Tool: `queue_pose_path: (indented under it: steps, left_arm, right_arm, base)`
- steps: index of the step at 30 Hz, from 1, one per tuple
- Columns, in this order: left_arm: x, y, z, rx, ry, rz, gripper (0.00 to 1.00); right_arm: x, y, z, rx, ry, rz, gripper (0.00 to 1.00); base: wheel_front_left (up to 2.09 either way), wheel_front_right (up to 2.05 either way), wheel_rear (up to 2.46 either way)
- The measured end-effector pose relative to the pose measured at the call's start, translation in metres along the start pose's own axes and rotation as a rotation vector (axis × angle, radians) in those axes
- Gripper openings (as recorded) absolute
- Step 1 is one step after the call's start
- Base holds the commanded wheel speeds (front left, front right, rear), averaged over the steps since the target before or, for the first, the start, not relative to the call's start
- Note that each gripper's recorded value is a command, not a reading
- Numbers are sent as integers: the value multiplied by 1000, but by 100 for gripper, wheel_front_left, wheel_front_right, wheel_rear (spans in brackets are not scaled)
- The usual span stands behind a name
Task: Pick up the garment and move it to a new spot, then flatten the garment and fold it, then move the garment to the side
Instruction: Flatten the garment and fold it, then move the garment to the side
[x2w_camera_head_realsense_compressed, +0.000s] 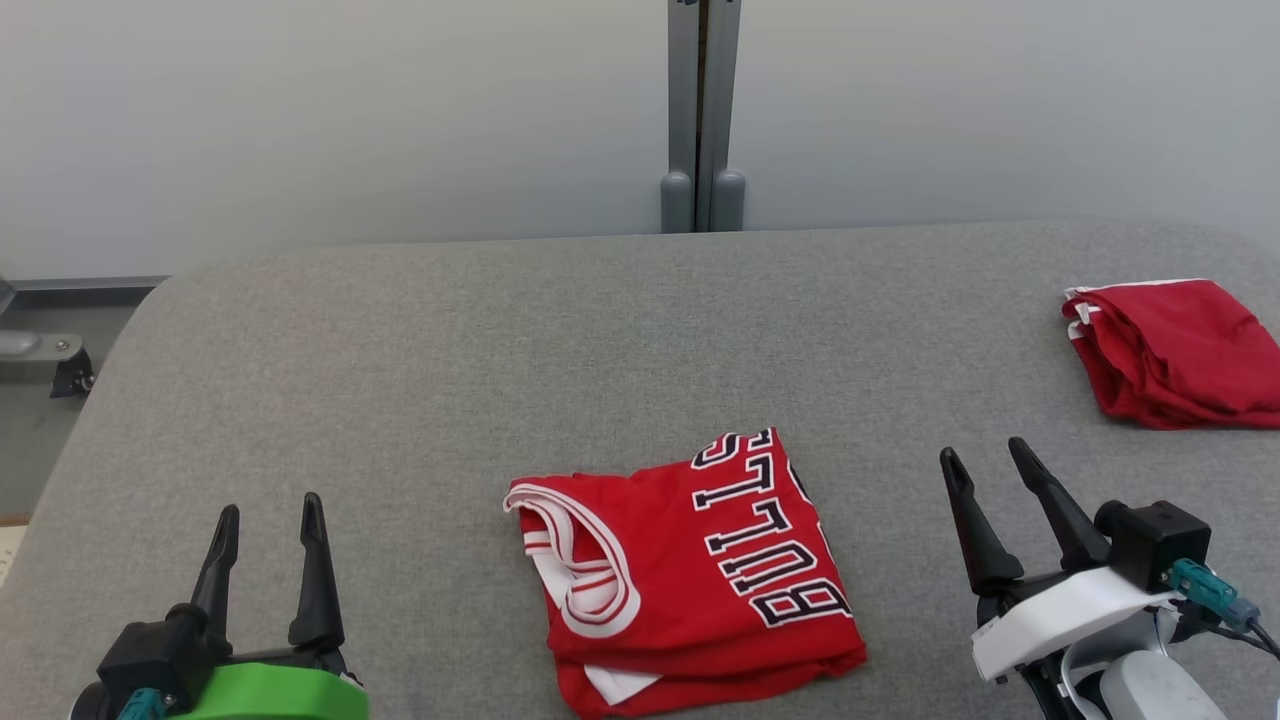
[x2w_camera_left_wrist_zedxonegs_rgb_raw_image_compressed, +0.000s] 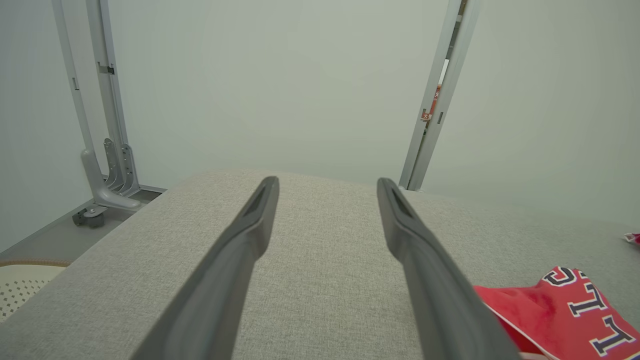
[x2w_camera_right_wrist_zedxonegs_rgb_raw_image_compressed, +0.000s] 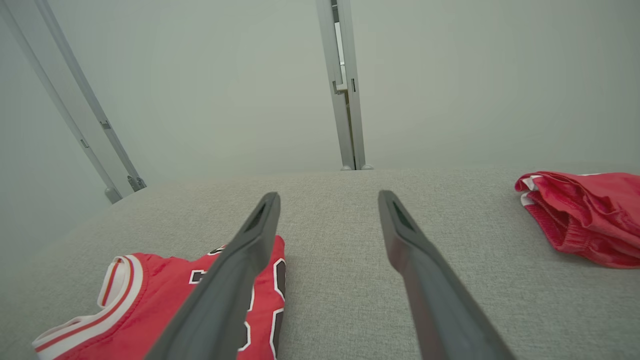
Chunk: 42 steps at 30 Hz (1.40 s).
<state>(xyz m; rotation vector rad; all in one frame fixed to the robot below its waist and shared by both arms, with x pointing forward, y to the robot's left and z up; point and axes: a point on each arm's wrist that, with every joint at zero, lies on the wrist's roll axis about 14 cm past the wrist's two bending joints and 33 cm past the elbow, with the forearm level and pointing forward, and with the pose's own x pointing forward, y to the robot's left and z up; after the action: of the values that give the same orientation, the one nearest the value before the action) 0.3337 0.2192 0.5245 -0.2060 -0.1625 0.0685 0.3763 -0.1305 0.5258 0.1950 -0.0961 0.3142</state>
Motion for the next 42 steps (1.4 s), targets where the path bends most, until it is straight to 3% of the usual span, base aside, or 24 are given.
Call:
queue_pose_path:
  steps: [10,20,32,38,39,40,42]
  left_arm:
    - [-2,1,1,-1,-3,5,100]
    - [-13,17,4,1,-8,59,100]
    - [-35,44,6,11,-7,157,100]
    - [-39,51,6,14,-4,179,100]
    - [-39,51,6,14,-3,179,100]
    - [-39,50,6,14,-4,178,100]
    - [-39,50,6,13,-5,177,100]
  right_arm:
    - [3,11,-13,21,40,31,100]
    - [45,50,-69,35,321,167,100]
    - [44,60,-153,61,787,136,100]
    - [46,56,-163,69,849,104,100]
    - [47,54,-163,71,846,96,85]
    - [49,51,-161,73,834,86,82]
    - [53,43,-157,66,808,65,92]
  base:
    - [0,0,0]
    - [0,0,0]
    - [0,0,0]
    - [0,0,0]
    - [0,0,0]
    - [0,0,0]
    - [0,0,0]
